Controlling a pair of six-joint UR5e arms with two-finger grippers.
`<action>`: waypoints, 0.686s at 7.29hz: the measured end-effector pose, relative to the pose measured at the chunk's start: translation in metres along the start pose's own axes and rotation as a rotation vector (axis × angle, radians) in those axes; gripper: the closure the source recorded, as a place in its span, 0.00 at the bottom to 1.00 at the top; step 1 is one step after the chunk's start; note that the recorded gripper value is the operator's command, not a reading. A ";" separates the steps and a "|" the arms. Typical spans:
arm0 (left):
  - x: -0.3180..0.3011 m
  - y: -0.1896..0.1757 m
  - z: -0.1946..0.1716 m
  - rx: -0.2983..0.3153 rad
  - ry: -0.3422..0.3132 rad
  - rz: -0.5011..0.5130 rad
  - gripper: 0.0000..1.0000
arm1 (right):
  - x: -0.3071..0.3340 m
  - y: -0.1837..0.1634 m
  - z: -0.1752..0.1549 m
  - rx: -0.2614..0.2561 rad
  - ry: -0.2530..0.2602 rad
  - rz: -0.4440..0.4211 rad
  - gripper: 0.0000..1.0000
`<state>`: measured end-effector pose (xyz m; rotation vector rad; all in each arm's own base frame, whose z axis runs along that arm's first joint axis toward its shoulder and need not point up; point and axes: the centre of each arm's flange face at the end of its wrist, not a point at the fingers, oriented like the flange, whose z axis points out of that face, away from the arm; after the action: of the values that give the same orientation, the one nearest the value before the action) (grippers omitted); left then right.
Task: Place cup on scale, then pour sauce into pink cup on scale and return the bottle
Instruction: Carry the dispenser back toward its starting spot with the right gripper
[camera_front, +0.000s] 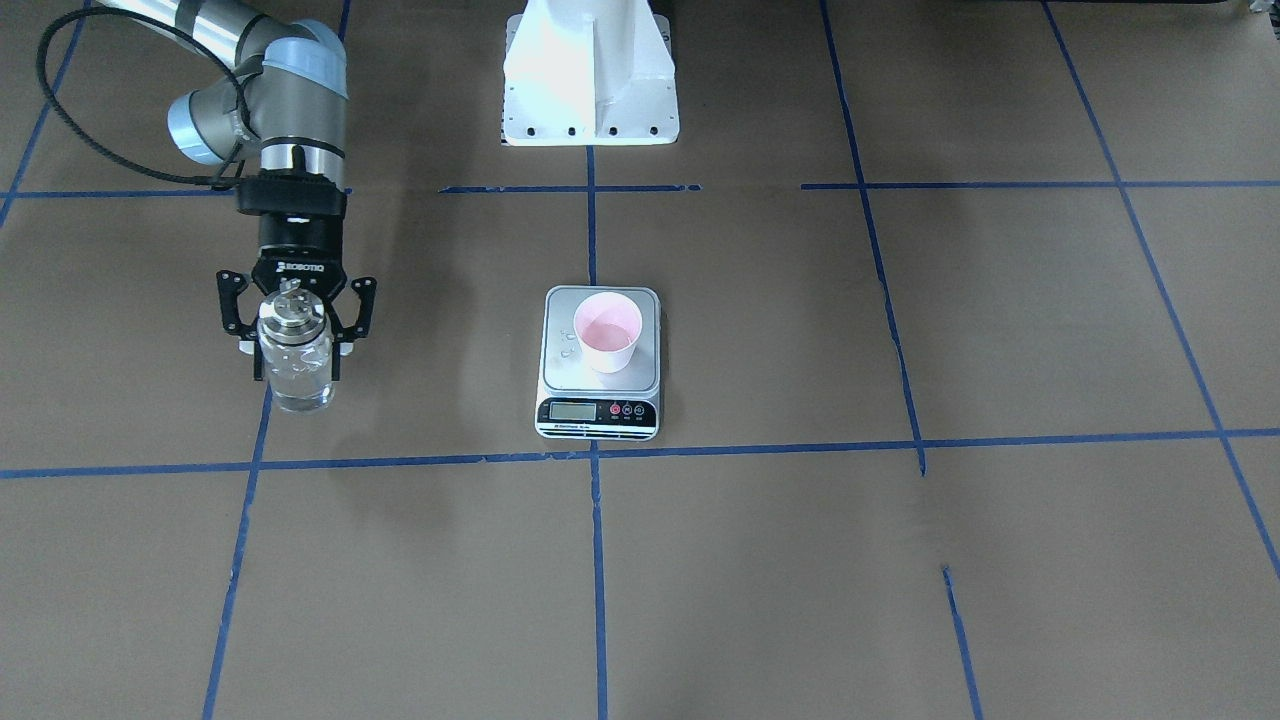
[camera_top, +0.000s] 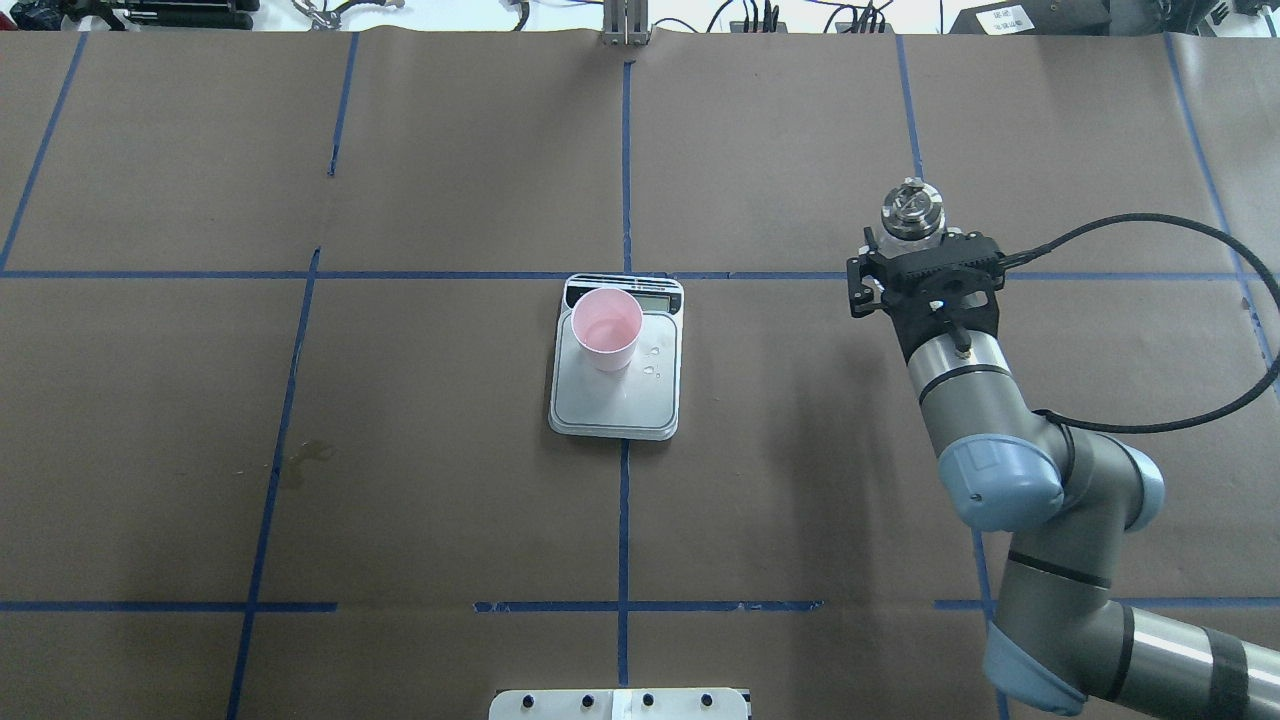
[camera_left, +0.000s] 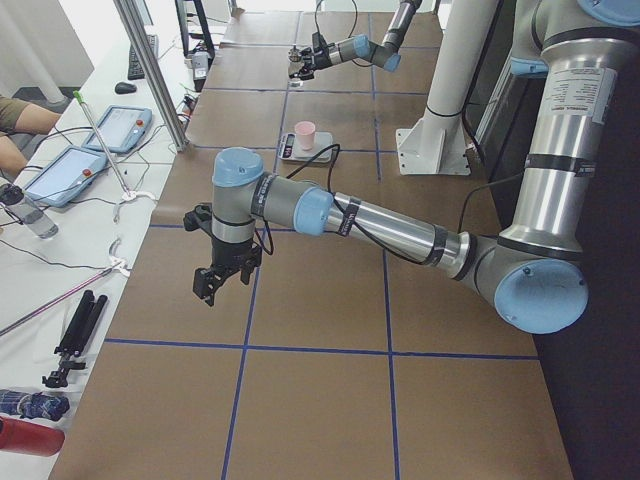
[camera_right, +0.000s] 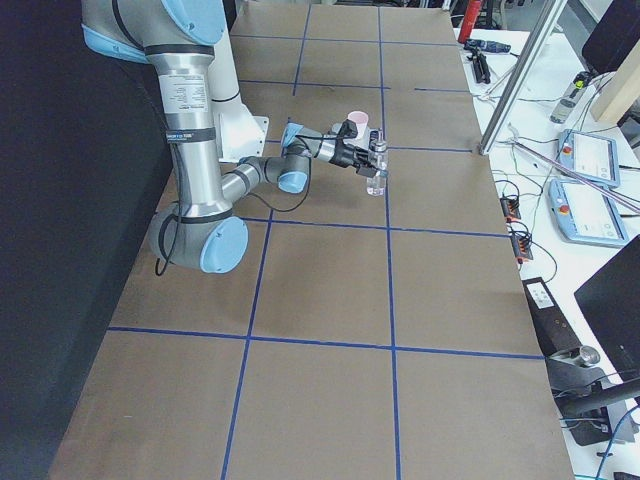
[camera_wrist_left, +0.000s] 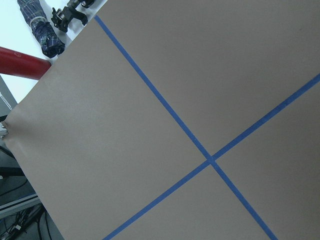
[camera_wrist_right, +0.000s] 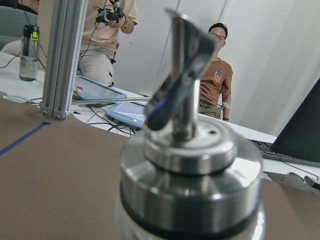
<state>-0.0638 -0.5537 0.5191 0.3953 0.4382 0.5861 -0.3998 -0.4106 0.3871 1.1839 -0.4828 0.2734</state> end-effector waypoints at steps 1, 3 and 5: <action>0.000 0.000 0.000 0.001 0.000 0.000 0.00 | 0.019 0.007 0.004 -0.032 0.010 0.103 1.00; 0.000 0.000 0.000 0.002 -0.001 0.000 0.00 | 0.037 0.013 0.011 -0.093 0.009 0.210 1.00; 0.000 0.000 0.000 0.002 -0.001 0.000 0.00 | 0.057 0.022 0.019 -0.164 0.029 0.211 1.00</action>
<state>-0.0638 -0.5535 0.5187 0.3973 0.4378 0.5855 -0.3642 -0.4234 0.4387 0.9696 -0.5948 0.4235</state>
